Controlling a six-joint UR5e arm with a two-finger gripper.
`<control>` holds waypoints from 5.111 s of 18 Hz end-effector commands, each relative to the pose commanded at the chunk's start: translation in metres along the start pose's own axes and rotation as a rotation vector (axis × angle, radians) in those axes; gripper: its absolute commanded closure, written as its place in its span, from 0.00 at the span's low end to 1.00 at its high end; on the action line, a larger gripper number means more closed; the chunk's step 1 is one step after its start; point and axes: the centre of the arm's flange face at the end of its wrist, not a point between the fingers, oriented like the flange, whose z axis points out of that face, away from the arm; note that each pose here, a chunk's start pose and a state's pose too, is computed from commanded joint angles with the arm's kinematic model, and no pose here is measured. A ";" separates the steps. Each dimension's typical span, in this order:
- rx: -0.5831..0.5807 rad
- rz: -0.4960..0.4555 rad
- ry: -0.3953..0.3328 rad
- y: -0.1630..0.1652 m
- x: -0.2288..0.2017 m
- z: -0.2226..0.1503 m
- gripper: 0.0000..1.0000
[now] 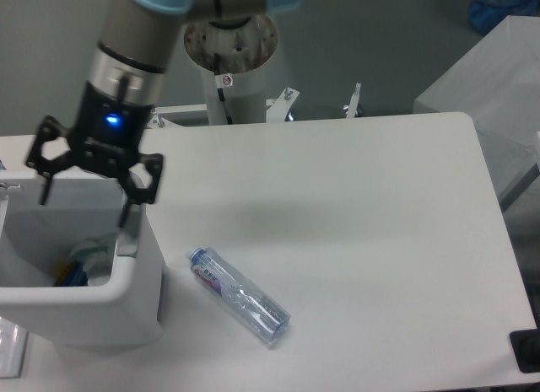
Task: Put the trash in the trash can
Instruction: 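Open the gripper to drop the wrapper into the bin, then move the gripper down to the clear water bottle, then adjust the gripper around the bottle's middle and close on it, then lift the water bottle and carry it over the trash bin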
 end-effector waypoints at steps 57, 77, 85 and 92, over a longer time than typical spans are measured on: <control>-0.358 -0.263 -0.494 0.041 -0.209 0.277 0.23; -0.279 -0.219 -0.481 0.014 -0.184 0.241 0.38; 0.116 -0.102 -0.442 -0.084 -0.125 0.088 0.38; 0.385 0.002 -0.306 -0.119 -0.039 -0.032 0.38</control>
